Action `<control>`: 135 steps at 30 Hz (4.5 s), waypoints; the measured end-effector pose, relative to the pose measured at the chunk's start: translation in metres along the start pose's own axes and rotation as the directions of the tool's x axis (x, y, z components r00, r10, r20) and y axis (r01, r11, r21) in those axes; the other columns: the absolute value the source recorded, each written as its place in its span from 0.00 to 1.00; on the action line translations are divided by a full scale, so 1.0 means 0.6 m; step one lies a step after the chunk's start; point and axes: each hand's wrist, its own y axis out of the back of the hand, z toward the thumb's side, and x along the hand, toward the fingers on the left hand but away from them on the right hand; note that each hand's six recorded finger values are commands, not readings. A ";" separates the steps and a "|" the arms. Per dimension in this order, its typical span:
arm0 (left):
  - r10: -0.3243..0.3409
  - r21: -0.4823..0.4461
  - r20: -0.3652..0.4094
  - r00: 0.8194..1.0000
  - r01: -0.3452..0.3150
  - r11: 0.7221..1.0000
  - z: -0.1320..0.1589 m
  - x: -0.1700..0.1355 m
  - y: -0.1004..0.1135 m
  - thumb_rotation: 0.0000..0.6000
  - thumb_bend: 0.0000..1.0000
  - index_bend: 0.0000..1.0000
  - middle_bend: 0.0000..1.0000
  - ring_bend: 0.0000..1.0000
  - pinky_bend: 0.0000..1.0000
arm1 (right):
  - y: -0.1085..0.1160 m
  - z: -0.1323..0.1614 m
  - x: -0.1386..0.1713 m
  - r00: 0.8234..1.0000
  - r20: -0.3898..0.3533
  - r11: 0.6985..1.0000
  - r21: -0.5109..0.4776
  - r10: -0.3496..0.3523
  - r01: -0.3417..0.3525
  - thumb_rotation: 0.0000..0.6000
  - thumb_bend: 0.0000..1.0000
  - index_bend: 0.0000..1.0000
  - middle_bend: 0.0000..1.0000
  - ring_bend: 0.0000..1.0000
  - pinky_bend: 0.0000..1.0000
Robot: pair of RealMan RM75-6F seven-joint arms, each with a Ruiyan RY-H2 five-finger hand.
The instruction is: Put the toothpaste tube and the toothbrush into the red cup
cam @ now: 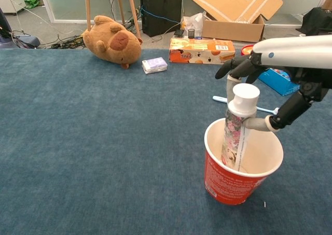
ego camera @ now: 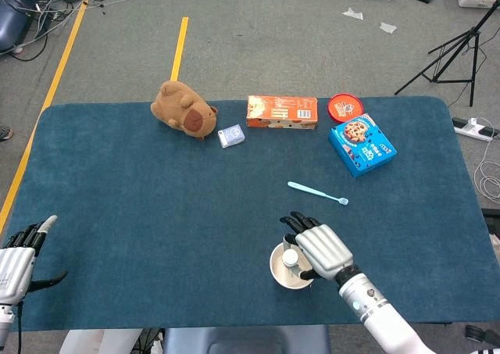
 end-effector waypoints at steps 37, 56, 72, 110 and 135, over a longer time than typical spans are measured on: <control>-0.001 0.000 0.000 1.000 0.001 1.000 0.000 -0.003 0.003 1.00 0.00 0.04 0.18 0.16 0.22 | -0.053 0.010 -0.037 0.997 0.019 0.994 0.079 0.071 -0.073 1.00 0.25 0.67 0.15 0.00 0.19; -0.003 -0.001 -0.001 1.000 0.003 1.000 0.000 -0.003 0.003 1.00 0.00 0.04 0.19 0.16 0.23 | -0.056 0.006 -0.039 0.997 0.010 0.996 0.053 0.076 -0.077 1.00 0.24 0.58 0.15 0.00 0.19; -0.003 -0.001 -0.001 1.000 0.003 1.000 0.000 -0.003 0.003 1.00 0.00 0.04 0.19 0.17 0.23 | -0.057 0.002 -0.040 0.997 0.005 0.996 0.034 0.079 -0.079 1.00 0.22 0.32 0.14 0.00 0.19; -0.011 0.009 0.000 1.000 0.011 1.000 0.002 -0.003 -0.002 1.00 0.00 0.04 0.19 0.17 0.23 | -0.060 -0.067 0.008 0.992 0.086 0.996 -0.014 0.087 -0.087 1.00 0.22 0.32 0.13 0.00 0.19; -0.010 0.009 0.002 1.000 0.010 1.000 0.003 -0.003 -0.002 1.00 0.00 0.04 0.19 0.17 0.23 | -0.006 -0.065 0.008 0.995 0.048 0.996 -0.024 -0.084 0.085 1.00 0.22 0.32 0.13 0.00 0.19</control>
